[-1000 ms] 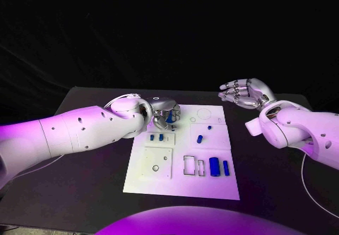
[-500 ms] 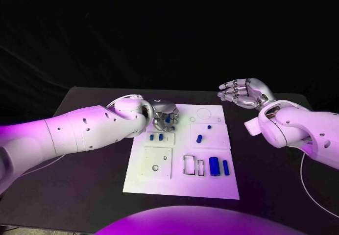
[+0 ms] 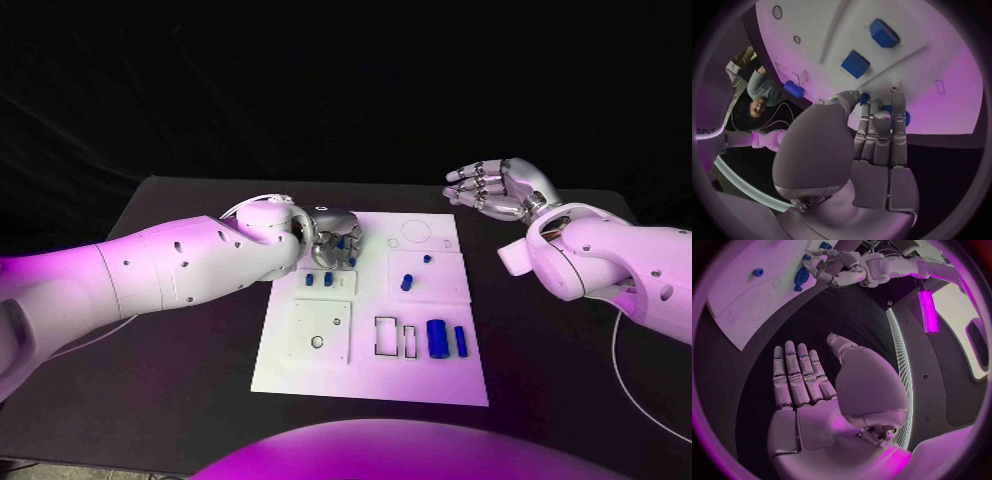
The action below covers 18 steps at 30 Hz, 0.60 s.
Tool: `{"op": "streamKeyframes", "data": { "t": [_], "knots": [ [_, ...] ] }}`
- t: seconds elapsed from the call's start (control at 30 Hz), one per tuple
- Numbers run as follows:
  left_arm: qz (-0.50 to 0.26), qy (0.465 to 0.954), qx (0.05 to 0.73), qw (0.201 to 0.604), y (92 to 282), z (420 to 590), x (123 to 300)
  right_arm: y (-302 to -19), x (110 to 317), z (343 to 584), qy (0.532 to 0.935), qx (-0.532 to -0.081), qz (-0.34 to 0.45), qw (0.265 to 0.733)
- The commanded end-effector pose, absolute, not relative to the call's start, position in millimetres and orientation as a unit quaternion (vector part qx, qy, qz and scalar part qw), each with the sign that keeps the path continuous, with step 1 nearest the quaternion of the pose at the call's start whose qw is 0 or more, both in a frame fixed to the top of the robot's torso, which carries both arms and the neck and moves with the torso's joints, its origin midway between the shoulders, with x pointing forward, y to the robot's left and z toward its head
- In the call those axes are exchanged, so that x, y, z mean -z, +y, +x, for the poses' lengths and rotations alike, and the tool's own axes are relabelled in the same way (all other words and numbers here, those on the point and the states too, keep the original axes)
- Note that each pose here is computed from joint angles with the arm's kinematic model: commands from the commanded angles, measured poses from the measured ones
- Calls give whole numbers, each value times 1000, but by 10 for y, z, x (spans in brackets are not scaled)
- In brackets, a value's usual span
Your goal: Assemble the parts on the task board
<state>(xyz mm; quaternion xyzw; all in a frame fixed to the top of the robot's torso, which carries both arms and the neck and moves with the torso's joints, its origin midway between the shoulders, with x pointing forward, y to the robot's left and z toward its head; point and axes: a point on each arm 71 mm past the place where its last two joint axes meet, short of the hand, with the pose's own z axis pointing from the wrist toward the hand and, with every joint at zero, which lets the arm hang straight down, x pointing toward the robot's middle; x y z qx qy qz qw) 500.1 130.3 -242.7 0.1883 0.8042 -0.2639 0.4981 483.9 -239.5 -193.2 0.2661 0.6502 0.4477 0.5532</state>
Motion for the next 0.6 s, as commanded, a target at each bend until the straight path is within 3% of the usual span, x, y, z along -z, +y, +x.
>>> {"op": "streamKeyframes", "data": {
  "t": [0.03, 0.6],
  "knots": [
    [188, 807, 270, 490, 1278, 4994, 2442, -2376, 1935, 4836, 652, -452, 260, 551],
    [181, 804, 281, 492, 1254, 5005, 2457, -2363, 1944, 4837, 654, -451, 259, 549]
  ]
}}
